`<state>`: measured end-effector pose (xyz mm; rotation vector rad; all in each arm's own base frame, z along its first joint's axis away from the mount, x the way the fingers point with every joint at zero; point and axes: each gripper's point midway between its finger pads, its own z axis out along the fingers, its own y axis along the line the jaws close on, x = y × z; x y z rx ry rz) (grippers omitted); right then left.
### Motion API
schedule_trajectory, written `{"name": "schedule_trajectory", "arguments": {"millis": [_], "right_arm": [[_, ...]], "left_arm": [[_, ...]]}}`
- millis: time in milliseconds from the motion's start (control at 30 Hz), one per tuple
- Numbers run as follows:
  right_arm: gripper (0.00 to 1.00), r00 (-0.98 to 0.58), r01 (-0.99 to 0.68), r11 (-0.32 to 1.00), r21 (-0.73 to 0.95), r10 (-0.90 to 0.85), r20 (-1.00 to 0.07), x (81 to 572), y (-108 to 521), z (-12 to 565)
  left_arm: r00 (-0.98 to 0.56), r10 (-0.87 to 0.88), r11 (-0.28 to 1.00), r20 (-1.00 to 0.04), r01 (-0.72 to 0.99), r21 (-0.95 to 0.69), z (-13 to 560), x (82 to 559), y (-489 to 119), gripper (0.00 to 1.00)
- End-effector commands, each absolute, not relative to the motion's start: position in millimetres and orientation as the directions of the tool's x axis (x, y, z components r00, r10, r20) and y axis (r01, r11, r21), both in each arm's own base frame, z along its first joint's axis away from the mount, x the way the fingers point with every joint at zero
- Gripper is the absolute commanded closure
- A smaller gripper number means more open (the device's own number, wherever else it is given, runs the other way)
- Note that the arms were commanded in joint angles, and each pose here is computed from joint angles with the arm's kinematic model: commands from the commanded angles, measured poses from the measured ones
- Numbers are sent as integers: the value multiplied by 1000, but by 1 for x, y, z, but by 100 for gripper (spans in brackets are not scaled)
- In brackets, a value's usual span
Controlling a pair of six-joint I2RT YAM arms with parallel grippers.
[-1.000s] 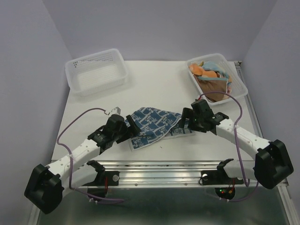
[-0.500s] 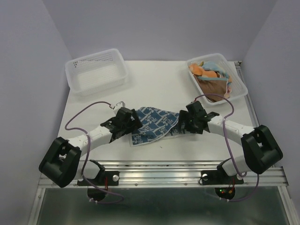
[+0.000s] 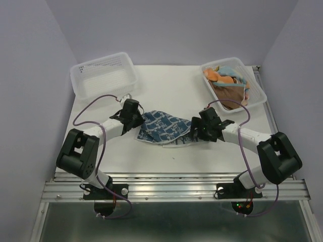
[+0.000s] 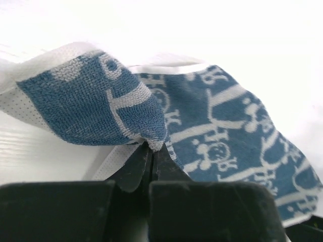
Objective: Fold and stack the towels
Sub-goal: Flatten out the crumpled towel
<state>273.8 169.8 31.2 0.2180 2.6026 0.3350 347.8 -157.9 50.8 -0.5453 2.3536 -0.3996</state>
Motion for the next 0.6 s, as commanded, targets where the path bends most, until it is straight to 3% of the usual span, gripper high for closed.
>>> {"name": "schedule_trajectory", "arguments": {"millis": [0,200,400,433,467,533,567], "right_arm": [[0,-878,89,963,254,197,-437,260,163,17],[0,-872,68,957,281,193,-449,255,164,24],[0,-867,82,957,278,206,-453,248,158,26],[0,-866,86,957,276,209,-454,247,157,26],[0,-868,93,959,269,211,-450,245,155,25],[0,-865,106,959,264,220,-450,244,152,27],[0,-864,108,959,263,221,-452,243,151,28]], "left_arm": [[-628,-470,829,-620,-74,-554,116,366,-191,100],[-557,-471,787,-684,84,-611,194,394,-234,100],[-569,-412,834,-712,80,-546,198,452,-259,100],[-570,-400,838,-717,88,-538,198,459,-263,96],[-626,-367,863,-688,46,-503,172,459,-263,75],[-658,-319,888,-682,45,-458,172,458,-265,62],[-647,-316,899,-694,28,-436,173,457,-262,47]]}}
